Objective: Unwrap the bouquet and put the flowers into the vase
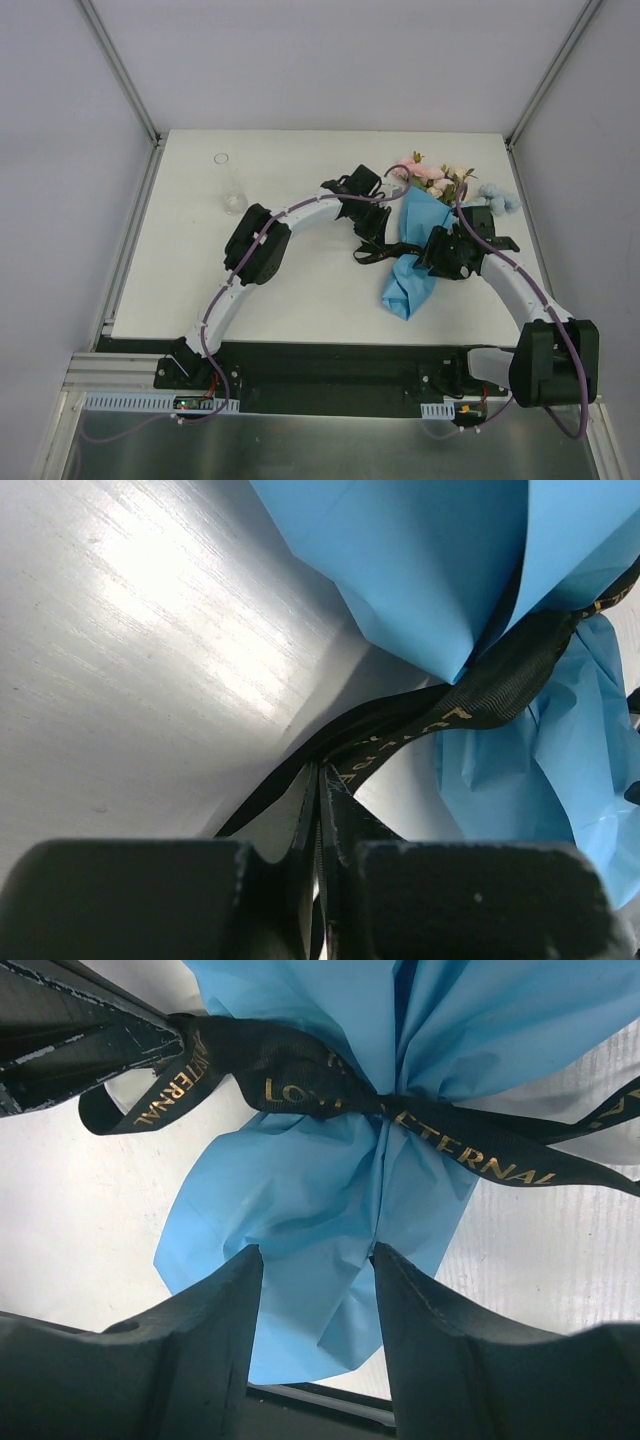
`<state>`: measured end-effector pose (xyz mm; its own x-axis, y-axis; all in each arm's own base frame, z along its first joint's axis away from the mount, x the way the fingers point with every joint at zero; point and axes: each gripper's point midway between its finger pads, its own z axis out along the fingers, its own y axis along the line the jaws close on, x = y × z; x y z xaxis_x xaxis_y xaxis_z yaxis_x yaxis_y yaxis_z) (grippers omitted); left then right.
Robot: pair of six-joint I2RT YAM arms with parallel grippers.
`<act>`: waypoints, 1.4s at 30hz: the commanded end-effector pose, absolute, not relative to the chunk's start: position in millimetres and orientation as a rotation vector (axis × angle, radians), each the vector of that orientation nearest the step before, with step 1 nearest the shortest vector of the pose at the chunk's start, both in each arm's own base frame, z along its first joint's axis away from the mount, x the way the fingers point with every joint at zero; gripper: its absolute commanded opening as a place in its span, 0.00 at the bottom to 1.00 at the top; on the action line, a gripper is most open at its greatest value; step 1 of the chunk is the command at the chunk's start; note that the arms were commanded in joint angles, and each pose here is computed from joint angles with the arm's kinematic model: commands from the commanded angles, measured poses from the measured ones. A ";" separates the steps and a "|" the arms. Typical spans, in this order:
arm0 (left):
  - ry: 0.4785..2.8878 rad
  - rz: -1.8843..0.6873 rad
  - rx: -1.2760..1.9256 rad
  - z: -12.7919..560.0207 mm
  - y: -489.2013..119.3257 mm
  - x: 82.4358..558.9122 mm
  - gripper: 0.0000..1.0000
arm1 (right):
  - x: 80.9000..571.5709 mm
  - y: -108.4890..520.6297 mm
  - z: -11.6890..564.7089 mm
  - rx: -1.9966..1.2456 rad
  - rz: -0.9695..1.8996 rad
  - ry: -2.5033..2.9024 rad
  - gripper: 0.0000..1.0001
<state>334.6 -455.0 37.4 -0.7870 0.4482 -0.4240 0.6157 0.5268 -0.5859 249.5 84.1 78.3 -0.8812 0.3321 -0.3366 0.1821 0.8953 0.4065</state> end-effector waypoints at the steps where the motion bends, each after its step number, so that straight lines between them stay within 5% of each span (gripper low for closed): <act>1: 2.501 -1.111 0.936 54.6 -463.8 334.6 0.00 | 253.1 87.8 76.7 0.392 0.551 2.648 0.51; 12: 2.390 -1.090 0.804 158.6 -441.8 333.9 0.00 | 268.3 91.5 68.1 0.178 0.433 2.696 0.31; 24: 2.176 -1.069 0.719 253.4 -399.0 334.7 0.00 | 273.3 151.6 54.6 -0.132 0.513 2.754 0.27; 31: 2.024 -1.163 0.765 317.7 -393.7 316.1 0.00 | 279.2 155.7 72.4 -0.144 0.539 2.709 0.30; 35: 1.885 -1.213 0.817 367.4 -393.9 305.9 0.00 | 276.4 160.8 109.9 -0.175 0.607 2.605 0.46; 42: 1.730 -1.316 0.842 436.0 -392.8 286.1 0.00 | 275.1 158.0 164.0 -0.180 0.631 2.488 0.54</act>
<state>316.3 -400.9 352.6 -0.5734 0.1338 -0.8083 0.7848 0.3727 -0.4951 272.2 154.0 121.5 -0.8771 0.0020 -0.4802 -0.2051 0.9026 0.3785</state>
